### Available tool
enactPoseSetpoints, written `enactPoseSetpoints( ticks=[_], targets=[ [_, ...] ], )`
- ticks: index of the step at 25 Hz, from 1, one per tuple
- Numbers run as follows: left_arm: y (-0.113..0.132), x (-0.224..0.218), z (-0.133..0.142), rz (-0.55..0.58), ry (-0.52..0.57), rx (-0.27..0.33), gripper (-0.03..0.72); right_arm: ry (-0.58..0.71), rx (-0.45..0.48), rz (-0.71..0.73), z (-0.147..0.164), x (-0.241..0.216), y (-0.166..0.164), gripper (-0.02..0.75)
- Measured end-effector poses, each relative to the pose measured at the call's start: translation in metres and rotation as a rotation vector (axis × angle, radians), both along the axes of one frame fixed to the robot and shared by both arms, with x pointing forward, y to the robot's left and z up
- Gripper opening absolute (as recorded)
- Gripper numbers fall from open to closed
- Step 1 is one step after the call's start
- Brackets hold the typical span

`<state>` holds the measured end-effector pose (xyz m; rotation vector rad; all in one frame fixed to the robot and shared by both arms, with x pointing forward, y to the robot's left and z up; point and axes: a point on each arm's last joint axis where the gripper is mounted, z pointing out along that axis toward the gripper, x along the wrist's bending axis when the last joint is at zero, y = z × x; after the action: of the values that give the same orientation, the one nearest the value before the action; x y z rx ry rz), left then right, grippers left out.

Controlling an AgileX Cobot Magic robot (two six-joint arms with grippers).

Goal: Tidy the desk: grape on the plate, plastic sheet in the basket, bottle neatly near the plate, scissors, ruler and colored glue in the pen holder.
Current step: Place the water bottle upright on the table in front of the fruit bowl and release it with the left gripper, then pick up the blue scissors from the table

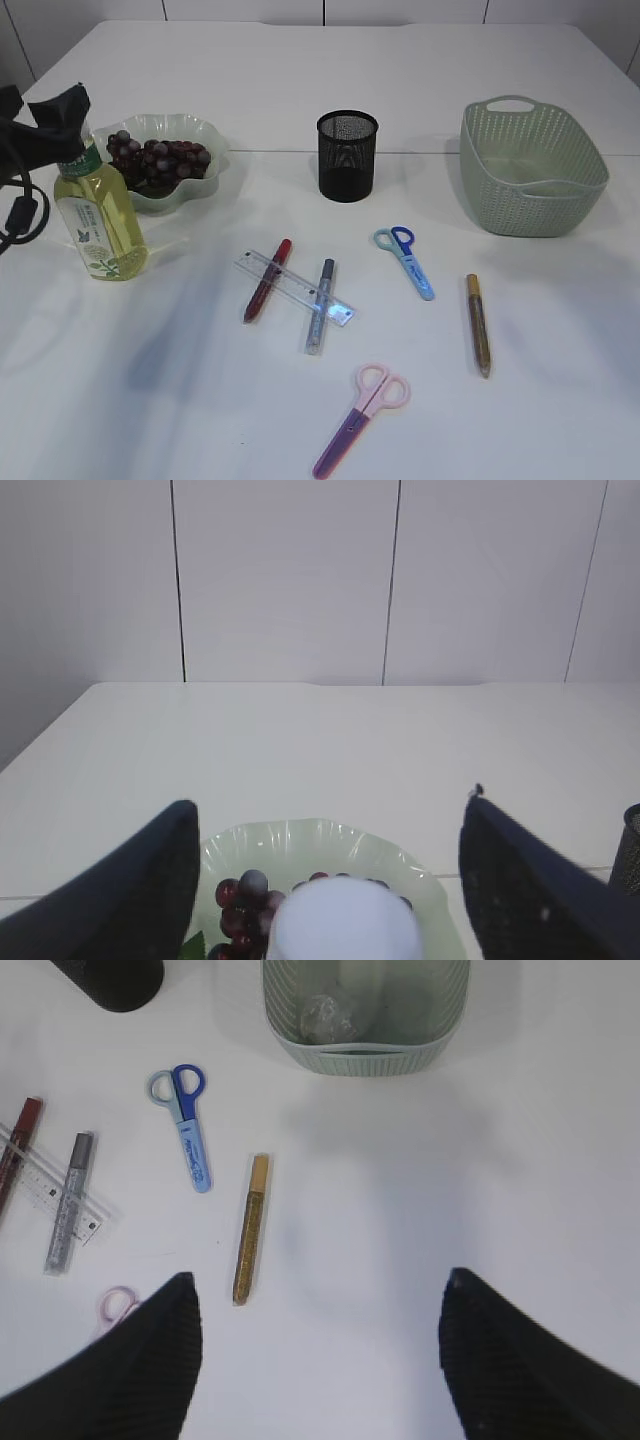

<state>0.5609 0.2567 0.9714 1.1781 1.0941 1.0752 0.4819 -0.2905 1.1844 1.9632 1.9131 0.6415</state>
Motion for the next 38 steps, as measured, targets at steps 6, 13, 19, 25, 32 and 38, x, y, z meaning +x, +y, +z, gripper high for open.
enactPoseSetpoints(
  ticks=[6,13,19,25,32,38],
  targets=[
    [0.002,-0.014,0.030,0.001,0.071,0.011,0.584,0.000,0.000,0.000,0.000,0.000,0.000,0.575],
    [0.008,-0.050,0.075,0.008,0.164,0.018,0.565,0.000,0.002,0.000,0.000,0.000,0.000,0.575],
    [0.015,-0.098,0.109,0.023,0.263,-0.036,0.561,0.000,0.002,0.001,0.000,0.000,0.000,0.575],
    [0.019,-0.150,0.115,0.000,0.476,-0.023,0.561,0.000,0.019,0.005,0.000,0.000,0.002,0.575],
    [0.021,-0.196,0.115,-0.033,0.799,0.021,0.561,0.001,0.156,0.039,0.002,-0.001,0.014,0.575],
    [0.019,-0.214,0.117,-0.058,1.011,-0.006,0.561,0.002,0.224,0.059,0.004,-0.001,0.020,0.575]
  ],
)
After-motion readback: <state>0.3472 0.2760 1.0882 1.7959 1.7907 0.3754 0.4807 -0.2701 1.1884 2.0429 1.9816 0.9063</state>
